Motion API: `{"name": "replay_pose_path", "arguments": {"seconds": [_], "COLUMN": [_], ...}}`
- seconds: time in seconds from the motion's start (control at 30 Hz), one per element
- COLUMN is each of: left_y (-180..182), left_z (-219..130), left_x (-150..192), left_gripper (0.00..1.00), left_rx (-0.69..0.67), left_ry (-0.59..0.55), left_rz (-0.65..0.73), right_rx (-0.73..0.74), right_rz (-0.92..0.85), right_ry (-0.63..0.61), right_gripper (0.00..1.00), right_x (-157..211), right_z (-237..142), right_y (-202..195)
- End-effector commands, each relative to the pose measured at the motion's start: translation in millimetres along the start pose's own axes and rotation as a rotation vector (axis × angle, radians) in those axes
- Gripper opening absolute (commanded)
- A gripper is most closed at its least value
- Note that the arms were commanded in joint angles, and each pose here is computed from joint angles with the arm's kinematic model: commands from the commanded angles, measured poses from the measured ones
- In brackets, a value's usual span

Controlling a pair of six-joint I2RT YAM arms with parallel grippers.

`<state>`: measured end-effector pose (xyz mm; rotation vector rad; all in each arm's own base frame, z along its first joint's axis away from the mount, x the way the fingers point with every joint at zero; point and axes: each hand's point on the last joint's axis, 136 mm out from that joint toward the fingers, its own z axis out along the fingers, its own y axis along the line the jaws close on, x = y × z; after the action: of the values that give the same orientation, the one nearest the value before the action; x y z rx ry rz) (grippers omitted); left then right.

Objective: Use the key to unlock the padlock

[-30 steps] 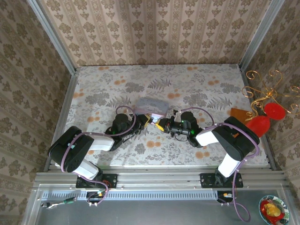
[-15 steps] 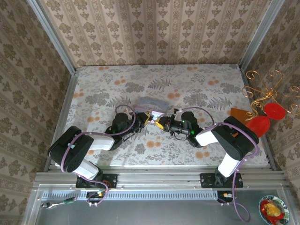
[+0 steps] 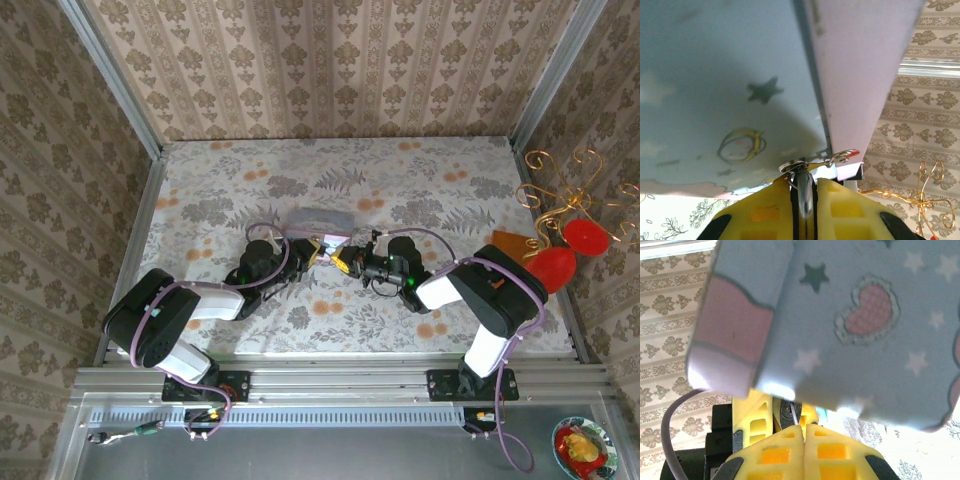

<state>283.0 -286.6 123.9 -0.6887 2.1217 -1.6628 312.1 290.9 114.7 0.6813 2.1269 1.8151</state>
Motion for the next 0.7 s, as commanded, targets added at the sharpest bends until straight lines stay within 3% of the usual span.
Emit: {"name": "replay_pose_path", "arguments": {"seconds": [0.0,0.33,0.67], "left_y": [-47.2,-42.8,-19.4], "left_z": [-5.2,-2.0,-5.7], "left_x": [88.9,89.9,66.0], "left_gripper": [0.00,0.00,0.00], "left_rx": [0.173,0.159,0.069], "left_ry": [0.385,0.381,0.305], "left_rz": [0.102,0.112,0.152], "right_rx": [-0.115,-0.091,-0.028], "right_rz": [-0.042,-0.061,-0.079], "right_ry": [-0.078,-0.062,-0.024], "right_gripper": [0.00,0.00,0.00], "right_x": [-21.2,-15.4,5.9], "right_z": [12.7,16.8,5.3], "right_y": [44.7,45.9,22.4]}}
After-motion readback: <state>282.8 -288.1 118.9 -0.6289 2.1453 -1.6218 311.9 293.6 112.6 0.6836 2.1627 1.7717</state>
